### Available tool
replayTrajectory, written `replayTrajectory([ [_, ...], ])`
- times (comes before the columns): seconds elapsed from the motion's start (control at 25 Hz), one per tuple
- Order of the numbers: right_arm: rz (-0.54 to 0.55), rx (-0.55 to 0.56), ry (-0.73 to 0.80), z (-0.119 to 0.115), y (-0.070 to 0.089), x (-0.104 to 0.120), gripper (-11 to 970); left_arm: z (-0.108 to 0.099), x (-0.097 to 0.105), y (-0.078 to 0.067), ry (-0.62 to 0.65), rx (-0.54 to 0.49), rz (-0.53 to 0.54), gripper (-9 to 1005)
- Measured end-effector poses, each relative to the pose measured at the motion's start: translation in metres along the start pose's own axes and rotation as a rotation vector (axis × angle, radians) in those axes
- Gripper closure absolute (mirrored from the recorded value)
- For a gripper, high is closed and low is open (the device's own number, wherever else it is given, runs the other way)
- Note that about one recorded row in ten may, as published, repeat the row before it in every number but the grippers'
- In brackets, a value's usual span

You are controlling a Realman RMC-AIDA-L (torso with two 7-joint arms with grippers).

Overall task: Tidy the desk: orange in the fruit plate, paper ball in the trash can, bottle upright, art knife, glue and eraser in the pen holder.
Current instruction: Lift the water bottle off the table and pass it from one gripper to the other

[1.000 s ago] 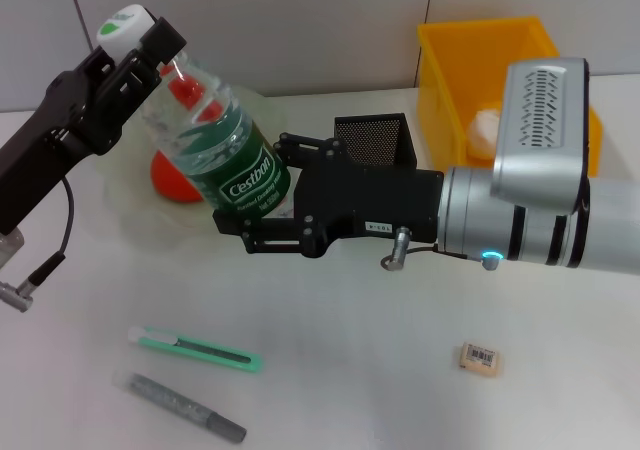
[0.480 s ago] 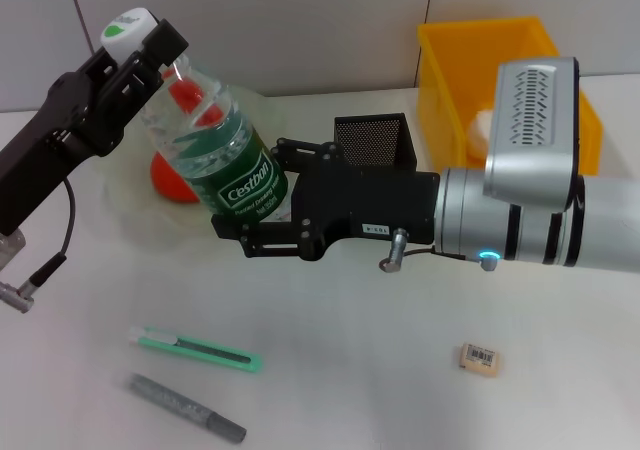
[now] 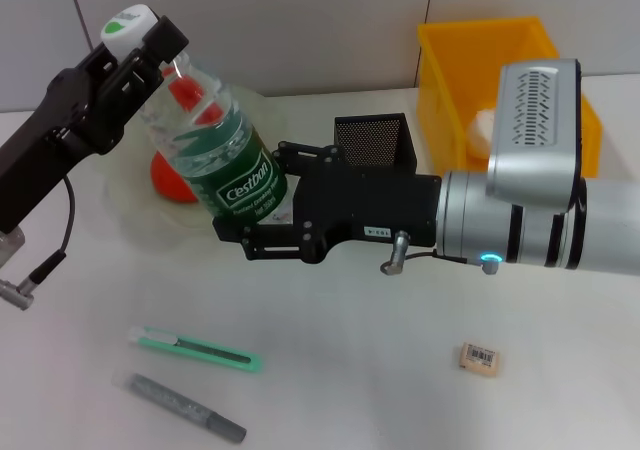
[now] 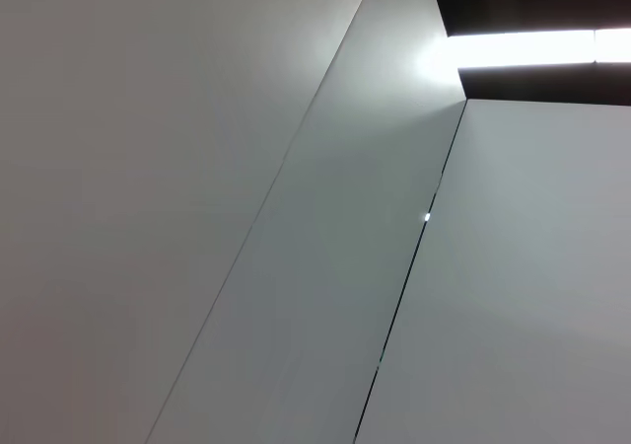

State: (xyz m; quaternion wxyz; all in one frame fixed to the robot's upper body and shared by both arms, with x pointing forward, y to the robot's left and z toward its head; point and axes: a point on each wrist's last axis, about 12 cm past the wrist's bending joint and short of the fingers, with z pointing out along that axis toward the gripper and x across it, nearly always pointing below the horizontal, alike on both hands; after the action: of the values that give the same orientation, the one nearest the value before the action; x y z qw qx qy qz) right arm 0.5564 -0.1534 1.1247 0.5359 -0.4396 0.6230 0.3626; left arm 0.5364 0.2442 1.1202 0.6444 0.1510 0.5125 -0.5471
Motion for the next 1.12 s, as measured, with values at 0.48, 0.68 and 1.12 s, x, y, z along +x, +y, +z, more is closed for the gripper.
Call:
replayTrajectory([
  [0.48, 0.010, 0.000, 0.029, -0.0007, -0.0003, 0.0031, 193, 0.0007, -0.0016, 0.0000, -0.005, 0.004, 0.012, 552],
  [0.68, 0.012, -0.001, 0.033, -0.0006, 0.0005, 0.0043, 193, 0.0004, -0.0020, 0.0002, -0.007, 0.002, 0.013, 552],
  [1.12, 0.021, 0.002, 0.038, -0.0028, 0.0014, 0.0078, 193, 0.0014, -0.0048, 0.0000, -0.026, 0.009, 0.017, 552],
])
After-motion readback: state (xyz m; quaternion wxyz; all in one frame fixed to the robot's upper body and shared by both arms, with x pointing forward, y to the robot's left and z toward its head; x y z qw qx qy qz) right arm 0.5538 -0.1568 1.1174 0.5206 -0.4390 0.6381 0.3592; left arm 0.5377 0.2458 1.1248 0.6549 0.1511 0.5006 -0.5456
